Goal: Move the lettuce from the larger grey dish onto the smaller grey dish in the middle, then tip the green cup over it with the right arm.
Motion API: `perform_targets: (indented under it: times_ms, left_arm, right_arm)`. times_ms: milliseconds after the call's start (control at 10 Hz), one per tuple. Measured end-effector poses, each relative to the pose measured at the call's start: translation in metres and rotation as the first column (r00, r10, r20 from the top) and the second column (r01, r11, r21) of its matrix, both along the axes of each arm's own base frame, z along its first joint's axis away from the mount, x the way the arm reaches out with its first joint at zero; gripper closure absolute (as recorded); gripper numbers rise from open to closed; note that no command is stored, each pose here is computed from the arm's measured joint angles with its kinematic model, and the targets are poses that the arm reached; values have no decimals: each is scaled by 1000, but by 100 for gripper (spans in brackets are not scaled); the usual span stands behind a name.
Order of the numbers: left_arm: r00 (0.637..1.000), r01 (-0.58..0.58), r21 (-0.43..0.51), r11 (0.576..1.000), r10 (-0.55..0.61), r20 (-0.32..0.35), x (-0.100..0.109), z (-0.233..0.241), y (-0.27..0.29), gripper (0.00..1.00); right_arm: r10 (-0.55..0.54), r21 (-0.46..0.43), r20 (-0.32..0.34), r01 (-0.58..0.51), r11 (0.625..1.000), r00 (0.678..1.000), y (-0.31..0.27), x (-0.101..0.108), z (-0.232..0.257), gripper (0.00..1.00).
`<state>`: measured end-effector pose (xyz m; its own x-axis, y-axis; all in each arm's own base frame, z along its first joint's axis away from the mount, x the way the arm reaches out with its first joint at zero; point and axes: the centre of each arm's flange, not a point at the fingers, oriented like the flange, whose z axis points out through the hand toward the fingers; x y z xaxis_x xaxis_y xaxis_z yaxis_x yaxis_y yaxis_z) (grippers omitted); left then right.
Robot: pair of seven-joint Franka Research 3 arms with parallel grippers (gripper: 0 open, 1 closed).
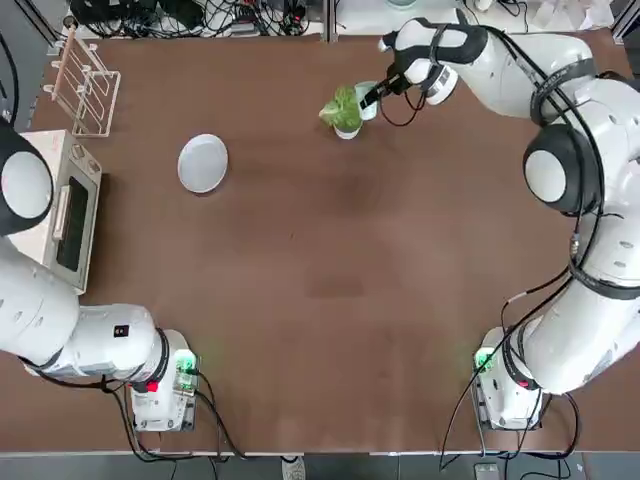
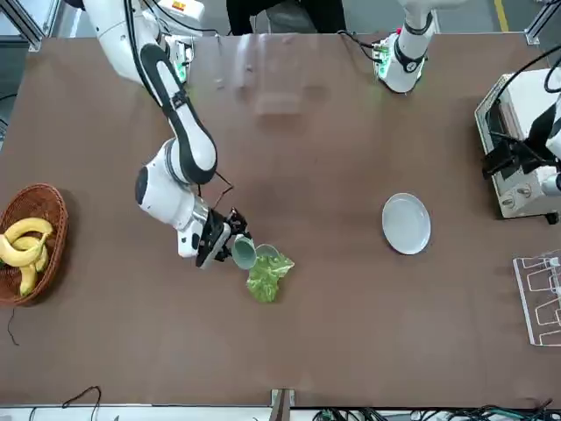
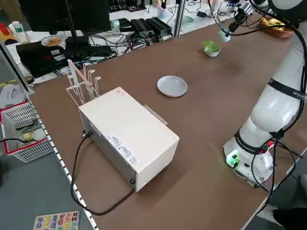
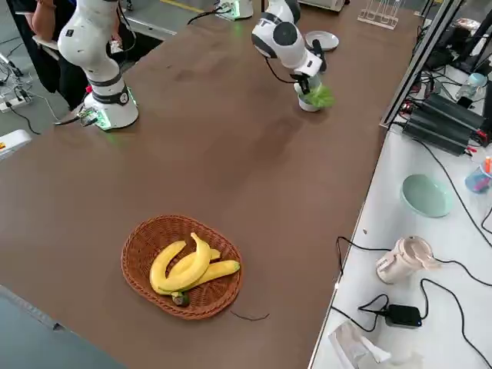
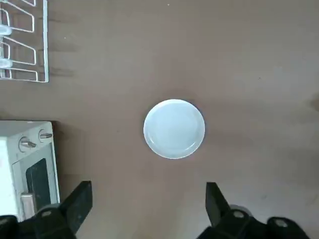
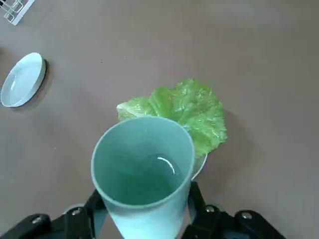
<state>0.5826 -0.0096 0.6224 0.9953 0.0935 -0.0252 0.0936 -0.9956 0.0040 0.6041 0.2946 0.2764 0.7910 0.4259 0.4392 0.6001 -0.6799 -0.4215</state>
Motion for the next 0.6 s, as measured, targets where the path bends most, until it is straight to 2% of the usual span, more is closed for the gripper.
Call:
perform_targets:
  times_ms: [600]
  left_arm:
    - [1000,-1,0,1000,1,11,1,4,1,0]
  right_arm:
    - [-101,16,-152,105,994,983,20,3,-14,32]
